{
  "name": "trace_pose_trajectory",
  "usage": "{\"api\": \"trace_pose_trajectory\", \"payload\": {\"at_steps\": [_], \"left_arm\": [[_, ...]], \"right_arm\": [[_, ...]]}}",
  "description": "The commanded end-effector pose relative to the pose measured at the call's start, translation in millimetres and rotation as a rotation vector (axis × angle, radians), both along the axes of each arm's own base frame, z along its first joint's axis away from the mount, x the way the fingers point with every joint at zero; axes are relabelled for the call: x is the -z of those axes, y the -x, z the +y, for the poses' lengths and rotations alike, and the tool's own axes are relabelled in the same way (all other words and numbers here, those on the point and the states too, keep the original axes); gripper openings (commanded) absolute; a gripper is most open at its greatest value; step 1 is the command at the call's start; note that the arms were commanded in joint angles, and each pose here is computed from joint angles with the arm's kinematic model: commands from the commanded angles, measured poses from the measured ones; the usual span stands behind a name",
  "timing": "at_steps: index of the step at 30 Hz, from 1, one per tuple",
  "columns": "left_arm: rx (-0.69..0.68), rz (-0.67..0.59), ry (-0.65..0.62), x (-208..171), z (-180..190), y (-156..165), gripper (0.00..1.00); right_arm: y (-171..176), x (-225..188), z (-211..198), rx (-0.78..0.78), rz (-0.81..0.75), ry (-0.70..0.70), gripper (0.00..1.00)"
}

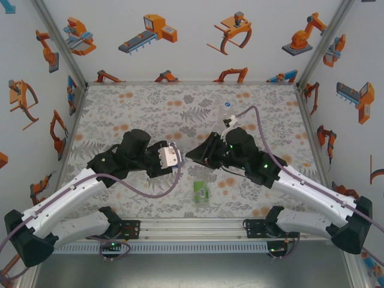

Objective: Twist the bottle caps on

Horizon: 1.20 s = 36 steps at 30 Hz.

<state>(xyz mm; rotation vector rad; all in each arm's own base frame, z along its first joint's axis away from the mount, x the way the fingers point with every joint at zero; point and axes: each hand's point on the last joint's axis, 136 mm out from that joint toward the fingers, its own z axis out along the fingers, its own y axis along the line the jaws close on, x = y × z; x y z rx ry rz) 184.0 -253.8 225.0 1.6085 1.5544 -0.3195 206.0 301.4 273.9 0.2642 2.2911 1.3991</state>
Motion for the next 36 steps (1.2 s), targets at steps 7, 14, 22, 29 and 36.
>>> {"api": "trace_pose_trajectory", "payload": {"at_steps": [7,14,22,29,36], "left_arm": [[0.111,-0.075,0.130,-35.4,-22.6,6.6,0.00],[0.060,-0.016,0.073,-16.0,-21.7,-1.2,0.00],[0.070,-0.017,0.086,-20.8,-23.5,0.0,0.00],[0.083,0.011,0.079,-17.2,-23.6,4.3,0.00],[0.132,0.045,0.098,-24.3,-22.4,18.9,0.00]], "right_arm": [[3.3,-7.0,0.7,-0.070,-0.033,0.011,0.30],[0.0,-9.4,-12.7,-0.057,-0.085,0.097,0.48],[-1.8,-14.4,-16.1,-0.063,-0.118,0.113,0.61],[-0.3,-52.0,-17.1,-0.133,-0.333,0.131,0.73],[10.3,-82.0,-30.8,-0.268,-0.726,0.303,0.67]]}}
